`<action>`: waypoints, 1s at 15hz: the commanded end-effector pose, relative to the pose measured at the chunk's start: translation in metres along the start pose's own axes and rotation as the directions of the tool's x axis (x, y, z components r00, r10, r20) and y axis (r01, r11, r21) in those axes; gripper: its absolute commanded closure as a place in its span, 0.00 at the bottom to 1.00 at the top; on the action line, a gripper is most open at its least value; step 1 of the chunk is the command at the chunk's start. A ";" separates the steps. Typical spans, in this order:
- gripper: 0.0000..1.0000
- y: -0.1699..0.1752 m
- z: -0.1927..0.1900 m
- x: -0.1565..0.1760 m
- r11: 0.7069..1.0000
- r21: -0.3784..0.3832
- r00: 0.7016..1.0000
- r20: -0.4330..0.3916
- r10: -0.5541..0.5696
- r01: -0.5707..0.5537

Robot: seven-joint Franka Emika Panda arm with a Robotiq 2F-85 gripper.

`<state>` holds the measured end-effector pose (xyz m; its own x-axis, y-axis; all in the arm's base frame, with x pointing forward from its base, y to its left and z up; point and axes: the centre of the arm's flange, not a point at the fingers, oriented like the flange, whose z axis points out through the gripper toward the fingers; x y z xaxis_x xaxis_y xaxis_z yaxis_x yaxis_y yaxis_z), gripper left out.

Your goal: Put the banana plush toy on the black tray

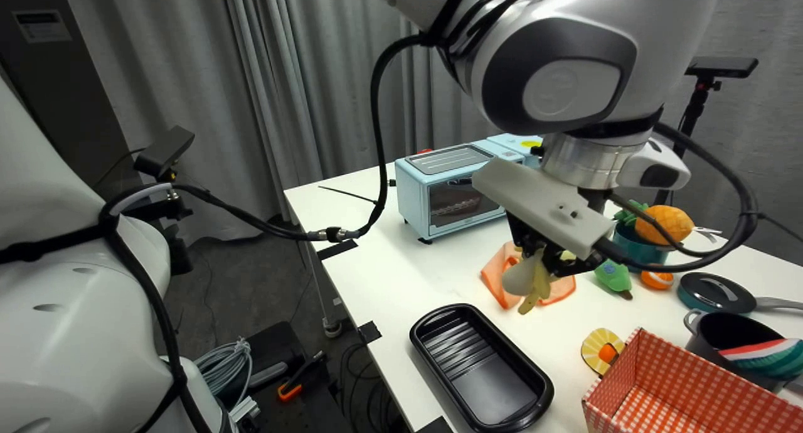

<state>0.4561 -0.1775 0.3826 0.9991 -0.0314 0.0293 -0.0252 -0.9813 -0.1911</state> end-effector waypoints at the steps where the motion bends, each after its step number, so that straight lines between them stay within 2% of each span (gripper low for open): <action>1: 0.97 -0.008 0.019 -0.044 0.998 -0.014 0.998 0.011 -0.062 0.062; 8: 0.97 -0.015 0.069 -0.076 0.988 -0.064 0.990 0.037 -0.139 0.142; 9: 0.93 -0.017 0.073 -0.078 0.985 -0.073 0.988 0.031 -0.154 0.156; 10: 0.62 -0.021 0.077 -0.079 0.982 -0.081 0.985 0.025 -0.168 0.170; 11: 0.61 -0.025 0.080 -0.078 0.979 -0.090 0.983 0.008 -0.184 0.184; 15: 0.31 -0.041 0.080 -0.070 0.956 -0.145 0.960 -0.084 -0.268 0.254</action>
<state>0.3968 -0.1313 0.3017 0.9850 0.1570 0.0712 0.1621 -0.9840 -0.0734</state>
